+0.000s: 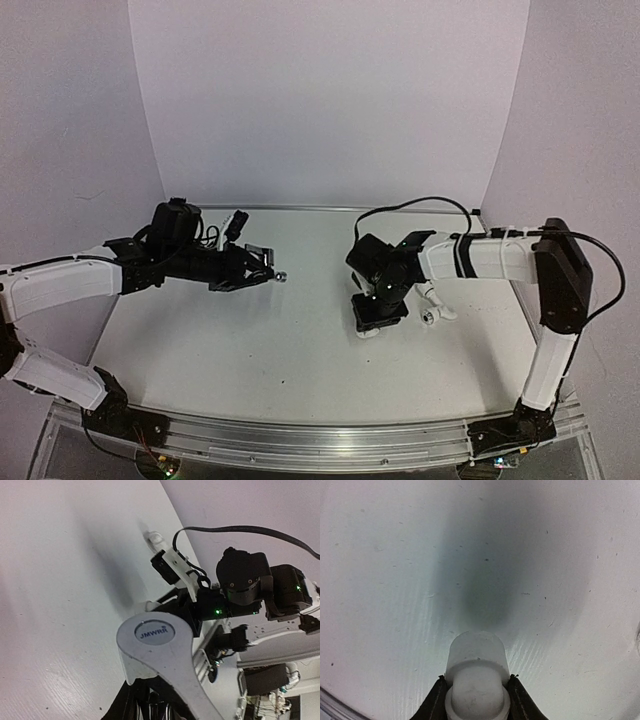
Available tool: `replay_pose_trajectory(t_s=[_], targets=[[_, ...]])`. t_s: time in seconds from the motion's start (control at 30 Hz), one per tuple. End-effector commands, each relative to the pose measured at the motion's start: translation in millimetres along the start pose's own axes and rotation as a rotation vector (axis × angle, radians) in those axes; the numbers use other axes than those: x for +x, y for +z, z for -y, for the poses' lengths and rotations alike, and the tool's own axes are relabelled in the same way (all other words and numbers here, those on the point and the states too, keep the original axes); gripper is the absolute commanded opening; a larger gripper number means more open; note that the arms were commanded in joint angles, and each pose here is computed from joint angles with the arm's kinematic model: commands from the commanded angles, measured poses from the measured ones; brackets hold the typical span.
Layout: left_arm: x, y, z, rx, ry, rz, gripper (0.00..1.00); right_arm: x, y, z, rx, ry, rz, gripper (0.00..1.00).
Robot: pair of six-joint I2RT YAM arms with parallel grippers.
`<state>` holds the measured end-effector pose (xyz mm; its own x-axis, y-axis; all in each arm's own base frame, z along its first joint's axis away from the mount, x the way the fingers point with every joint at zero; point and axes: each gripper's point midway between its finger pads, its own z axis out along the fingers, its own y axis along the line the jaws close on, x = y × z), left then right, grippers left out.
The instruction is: Install the water faucets
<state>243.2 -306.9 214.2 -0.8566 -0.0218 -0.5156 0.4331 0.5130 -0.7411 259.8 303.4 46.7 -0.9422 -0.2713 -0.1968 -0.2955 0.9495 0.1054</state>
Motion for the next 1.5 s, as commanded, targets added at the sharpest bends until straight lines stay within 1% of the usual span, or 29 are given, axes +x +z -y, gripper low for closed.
replay_pose_trajectory(t_s=[0.0,0.07,0.1,0.13,0.17,0.23,0.37,0.47,0.63,0.8,0.97,1.1,1.23,1.47], targets=[[-26.4,-40.8,90.6,0.328,0.078,-0.003,0.00,-62.0,-104.7,-42.9,-0.196,-0.286,0.394,0.00],[-26.4,-53.1,113.3,0.418,0.089,-0.044,0.00,-73.5,-150.6,-62.0,-0.289,-0.442,0.567,0.00],[-24.6,-59.3,123.6,0.459,0.097,-0.070,0.00,-70.9,-170.2,-67.7,-0.326,-0.528,0.640,0.00],[-23.3,-65.1,132.4,0.493,0.100,-0.095,0.00,-70.9,-193.8,-79.1,-0.382,-0.628,0.746,0.00],[-22.5,-69.5,138.1,0.518,0.099,-0.115,0.00,-61.9,-203.6,-87.9,-0.441,-0.715,0.793,0.00],[-24.9,-80.8,153.5,0.570,0.118,-0.136,0.00,-48.8,-235.9,-102.4,-0.516,-0.907,0.948,0.00],[-28.7,-95.5,176.3,0.650,0.172,-0.170,0.00,-28.0,-277.4,-122.6,-0.602,-1.187,1.122,0.00],[-36.9,-96.5,185.5,0.672,0.170,-0.185,0.00,-25.4,-301.8,-131.2,-0.624,-1.279,1.231,0.00],[-44.7,-95.2,193.6,0.695,0.140,-0.220,0.00,-27.7,-331.9,-139.0,-0.612,-1.362,1.372,0.00],[-57.2,-100.8,207.3,0.715,0.136,-0.203,0.00,-24.1,-359.1,-142.2,-0.616,-1.411,1.473,0.00],[-68.7,-113.3,224.4,0.766,0.124,-0.160,0.00,-15.9,-392.9,-141.9,-0.657,-1.413,1.582,0.00],[-73.7,-115.4,227.9,0.777,0.096,-0.143,0.00,-16.8,-416.0,-143.9,-0.671,-1.402,1.660,0.00],[-77.4,-115.2,228.5,0.779,0.066,-0.131,0.00,-21.5,-421.7,-149.0,-0.685,-1.411,1.671,0.00],[-81.4,-120.3,233.2,0.794,0.029,-0.116,0.00,-30.3,-416.0,-157.9,-0.711,-1.419,1.656,0.00]])
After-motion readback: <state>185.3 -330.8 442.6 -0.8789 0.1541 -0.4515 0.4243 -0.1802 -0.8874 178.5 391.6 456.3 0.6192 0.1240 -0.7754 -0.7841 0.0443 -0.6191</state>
